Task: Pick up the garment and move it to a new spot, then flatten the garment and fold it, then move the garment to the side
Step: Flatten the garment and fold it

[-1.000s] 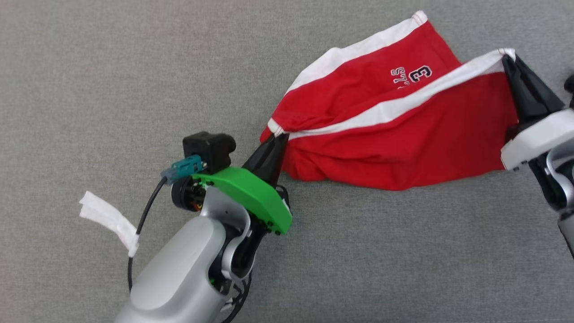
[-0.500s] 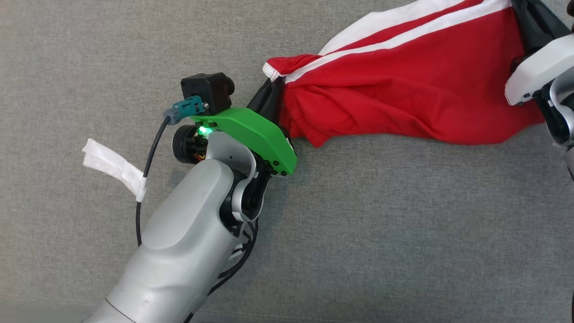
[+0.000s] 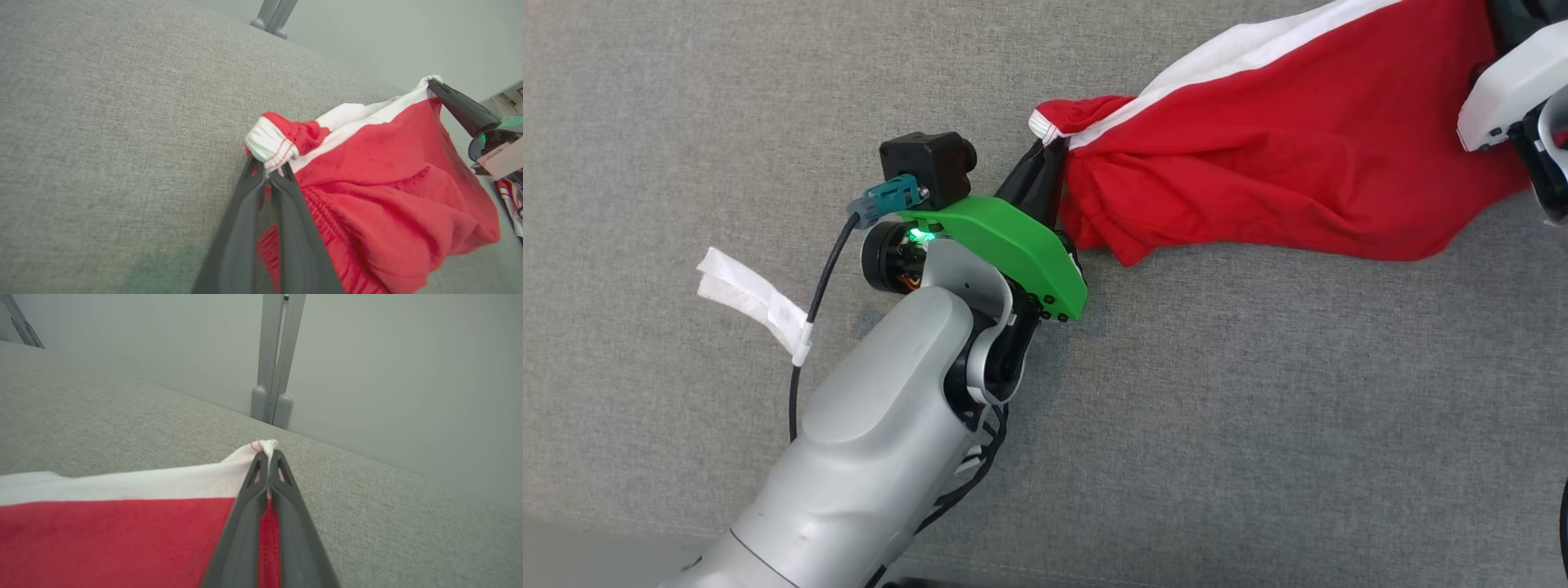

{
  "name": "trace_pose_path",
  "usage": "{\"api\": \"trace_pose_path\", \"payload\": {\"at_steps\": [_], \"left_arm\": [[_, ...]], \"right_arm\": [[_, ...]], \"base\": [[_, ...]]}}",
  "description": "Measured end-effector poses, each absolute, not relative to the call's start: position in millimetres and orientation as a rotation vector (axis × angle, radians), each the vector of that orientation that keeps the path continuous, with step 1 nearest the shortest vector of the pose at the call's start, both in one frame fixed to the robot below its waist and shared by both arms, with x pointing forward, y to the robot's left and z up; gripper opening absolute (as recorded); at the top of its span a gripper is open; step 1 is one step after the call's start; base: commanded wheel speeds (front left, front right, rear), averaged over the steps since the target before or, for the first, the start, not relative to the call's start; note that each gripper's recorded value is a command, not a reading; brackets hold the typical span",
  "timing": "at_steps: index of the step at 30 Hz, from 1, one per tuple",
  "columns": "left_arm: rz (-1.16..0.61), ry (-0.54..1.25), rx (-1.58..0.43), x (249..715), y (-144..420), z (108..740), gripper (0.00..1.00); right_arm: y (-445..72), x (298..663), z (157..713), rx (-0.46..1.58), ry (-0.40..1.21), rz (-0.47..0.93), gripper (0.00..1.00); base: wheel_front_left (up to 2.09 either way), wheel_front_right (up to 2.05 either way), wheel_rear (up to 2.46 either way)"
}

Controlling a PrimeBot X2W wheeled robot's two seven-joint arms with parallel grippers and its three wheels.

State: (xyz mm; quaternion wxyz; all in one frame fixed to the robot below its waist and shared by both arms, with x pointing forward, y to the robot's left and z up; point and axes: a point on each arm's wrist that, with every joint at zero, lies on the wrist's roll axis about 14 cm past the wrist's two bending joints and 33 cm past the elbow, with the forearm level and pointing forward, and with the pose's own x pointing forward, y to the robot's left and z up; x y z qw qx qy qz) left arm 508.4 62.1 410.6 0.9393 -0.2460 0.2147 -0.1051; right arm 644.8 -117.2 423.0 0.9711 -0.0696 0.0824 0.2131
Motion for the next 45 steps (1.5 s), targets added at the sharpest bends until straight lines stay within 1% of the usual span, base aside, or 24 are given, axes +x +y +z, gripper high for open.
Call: {"api": "trace_pose_path", "payload": {"at_steps": [1,2,3,4,5,10,15,21,23,26,27,28,31,36,41,45], "left_arm": [[-0.215,0.435,-0.502,509,62,411,0.77],[-0.215,0.439,-0.503,509,61,411,1.00],[-0.218,0.441,-0.503,508,60,410,1.00],[-0.220,0.440,-0.502,508,59,410,1.00],[-0.223,0.441,-0.501,507,57,409,1.00],[-0.252,0.412,-0.489,506,53,416,1.00],[-0.264,0.352,-0.455,493,61,426,1.00],[-0.301,0.195,-0.400,472,61,455,1.00],[-0.297,0.193,-0.402,461,61,453,1.00],[-0.298,0.194,-0.389,445,60,450,1.00],[-0.305,0.194,-0.378,440,58,449,1.00],[-0.308,0.196,-0.371,436,57,448,1.00],[-0.301,0.181,-0.347,428,59,449,1.00],[-0.292,0.168,-0.303,412,64,447,1.00],[-0.229,0.185,-0.316,392,77,441,1.00],[-0.179,0.190,-0.340,378,88,439,1.00]], "right_arm": [[-117,646,422,-0.141,0.169,0.428,0.00],[-117,647,420,-0.141,0.178,0.425,0.00],[-116,646,416,-0.149,0.188,0.429,0.19],[-114,644,414,-0.156,0.192,0.437,0.93],[-113,643,413,-0.154,0.193,0.438,1.00],[-126,638,407,-0.198,0.228,0.427,1.00],[-136,630,404,-0.238,0.297,0.420,1.00],[-150,615,384,-0.239,0.480,0.389,1.00],[-150,609,376,-0.232,0.545,0.386,1.00],[-137,597,368,-0.122,0.630,0.392,1.00],[-133,595,369,-0.084,0.644,0.395,0.65],[-129,593,371,-0.051,0.653,0.398,0.00],[-134,590,375,0.019,0.660,0.374,0.00],[-184,594,394,0.085,0.628,0.225,0.00],[-244,592,424,0.130,0.572,0.072,0.00],[-265,586,444,0.155,0.544,0.025,0.00]], "base": [[0.00,0.00,0.00],[0.00,0.00,0.00],[0.00,0.00,0.00],[0.00,0.00,0.00],[0.00,0.00,0.00],[0.00,0.00,0.00],[0.00,0.00,0.00],[0.00,0.00,0.00],[0.00,0.00,0.00],[0.00,0.00,0.00],[0.00,0.00,0.00],[0.00,0.00,0.00],[0.00,0.00,0.00],[0.00,0.00,0.00],[0.00,0.00,0.00],[0.00,0.00,0.00]]}}
